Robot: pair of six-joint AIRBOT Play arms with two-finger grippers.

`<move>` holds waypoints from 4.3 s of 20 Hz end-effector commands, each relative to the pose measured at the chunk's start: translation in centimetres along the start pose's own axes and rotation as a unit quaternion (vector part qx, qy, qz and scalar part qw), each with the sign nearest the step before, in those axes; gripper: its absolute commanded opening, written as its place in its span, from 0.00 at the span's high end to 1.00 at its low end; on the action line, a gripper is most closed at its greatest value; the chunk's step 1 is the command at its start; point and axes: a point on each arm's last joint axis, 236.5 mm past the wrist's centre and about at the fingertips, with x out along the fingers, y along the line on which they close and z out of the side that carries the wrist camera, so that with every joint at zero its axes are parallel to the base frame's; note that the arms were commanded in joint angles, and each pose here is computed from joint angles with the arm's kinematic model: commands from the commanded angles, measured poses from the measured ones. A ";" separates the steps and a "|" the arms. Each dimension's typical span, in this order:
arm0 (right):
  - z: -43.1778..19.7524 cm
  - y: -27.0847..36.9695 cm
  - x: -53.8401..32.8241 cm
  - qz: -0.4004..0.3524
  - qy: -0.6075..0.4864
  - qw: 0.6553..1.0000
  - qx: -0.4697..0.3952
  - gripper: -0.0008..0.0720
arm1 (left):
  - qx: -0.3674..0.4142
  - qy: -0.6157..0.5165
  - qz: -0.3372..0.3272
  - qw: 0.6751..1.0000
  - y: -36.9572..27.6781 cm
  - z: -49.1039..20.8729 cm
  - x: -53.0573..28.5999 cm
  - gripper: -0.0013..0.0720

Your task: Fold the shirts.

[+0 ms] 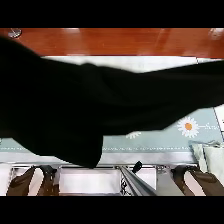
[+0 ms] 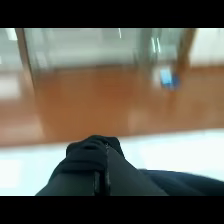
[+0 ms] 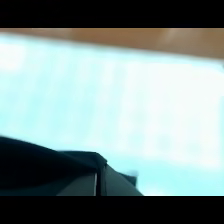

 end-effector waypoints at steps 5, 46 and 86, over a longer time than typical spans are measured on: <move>-11.3 -2.2 14.1 0.046 0.260 0.962 0.061 0.96 | -0.125 0.270 -0.081 0.951 1.6 -20.1 8.2 0.95; -27.5 1.2 31.4 0.207 0.286 0.872 0.339 0.24 | -0.224 0.471 -0.134 0.843 -1.3 -38.8 21.2 0.95; 4.6 1.5 -7.1 -0.002 -0.121 0.992 0.046 0.96 | 0.039 0.077 0.013 0.996 -1.5 -2.6 -6.9 0.95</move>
